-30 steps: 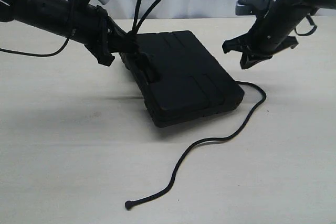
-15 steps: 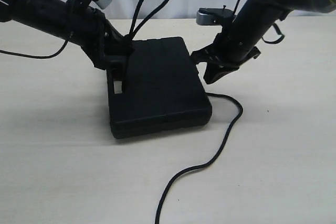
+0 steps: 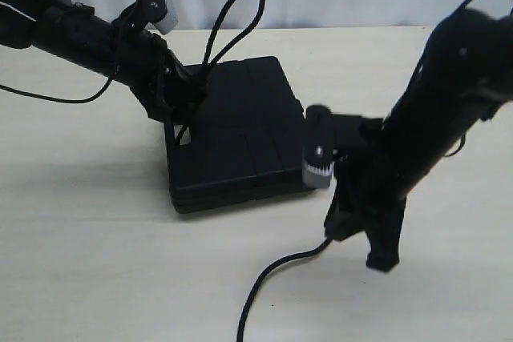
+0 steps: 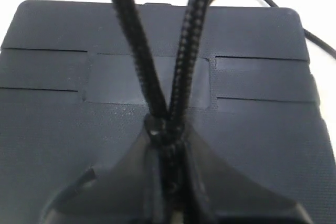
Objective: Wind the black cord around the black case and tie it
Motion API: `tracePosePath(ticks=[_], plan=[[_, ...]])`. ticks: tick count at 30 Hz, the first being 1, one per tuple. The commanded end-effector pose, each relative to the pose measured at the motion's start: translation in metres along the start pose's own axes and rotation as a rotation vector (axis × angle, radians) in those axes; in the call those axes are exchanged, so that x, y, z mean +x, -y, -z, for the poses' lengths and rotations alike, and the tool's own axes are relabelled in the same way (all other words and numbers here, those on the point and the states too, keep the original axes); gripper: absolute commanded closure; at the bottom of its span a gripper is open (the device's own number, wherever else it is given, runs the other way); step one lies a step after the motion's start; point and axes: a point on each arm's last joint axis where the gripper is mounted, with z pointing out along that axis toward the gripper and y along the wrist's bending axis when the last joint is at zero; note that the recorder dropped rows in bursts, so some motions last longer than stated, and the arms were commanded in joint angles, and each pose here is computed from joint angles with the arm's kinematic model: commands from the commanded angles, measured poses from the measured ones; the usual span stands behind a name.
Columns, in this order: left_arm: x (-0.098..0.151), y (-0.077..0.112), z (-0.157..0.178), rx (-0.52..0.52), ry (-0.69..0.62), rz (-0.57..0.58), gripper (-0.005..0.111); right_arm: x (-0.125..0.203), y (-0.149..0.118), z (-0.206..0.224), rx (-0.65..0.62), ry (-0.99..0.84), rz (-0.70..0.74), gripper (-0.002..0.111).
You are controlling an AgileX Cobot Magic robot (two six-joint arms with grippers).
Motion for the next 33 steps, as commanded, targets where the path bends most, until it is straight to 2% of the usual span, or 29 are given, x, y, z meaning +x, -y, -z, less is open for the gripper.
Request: tracePosePath(ticks=[1,6,8,19,21,29,33], plan=[[0.000,-0.001,-0.001,-0.010,0.004,0.000,0.107,-0.010,-0.018,-0.024,0.069,0.020,0.171,0.096],[0.000,0.000,-0.001,0.004,0.003,-0.003,0.107,-0.028,-0.022,-0.046,0.143,0.039,0.240,0.065],[0.000,0.000,-0.001,0.005,0.004,-0.003,0.107,-0.032,-0.019,-0.054,0.179,0.050,0.225,0.057],[0.000,0.001,-0.001,0.016,0.006,-0.003,0.107,-0.024,-0.010,-0.085,0.141,-0.034,0.193,0.057],[0.000,0.001,-0.001,0.016,0.006,-0.003,0.107,-0.024,-0.008,-0.088,0.142,-0.037,0.188,0.063],[0.000,0.001,-0.001,0.016,0.007,-0.001,0.107,-0.029,-0.005,-0.089,0.130,-0.031,0.109,0.103],[-0.001,0.002,-0.001,0.022,0.009,-0.001,0.107,-0.029,-0.006,-0.082,0.099,-0.039,0.073,0.104]])
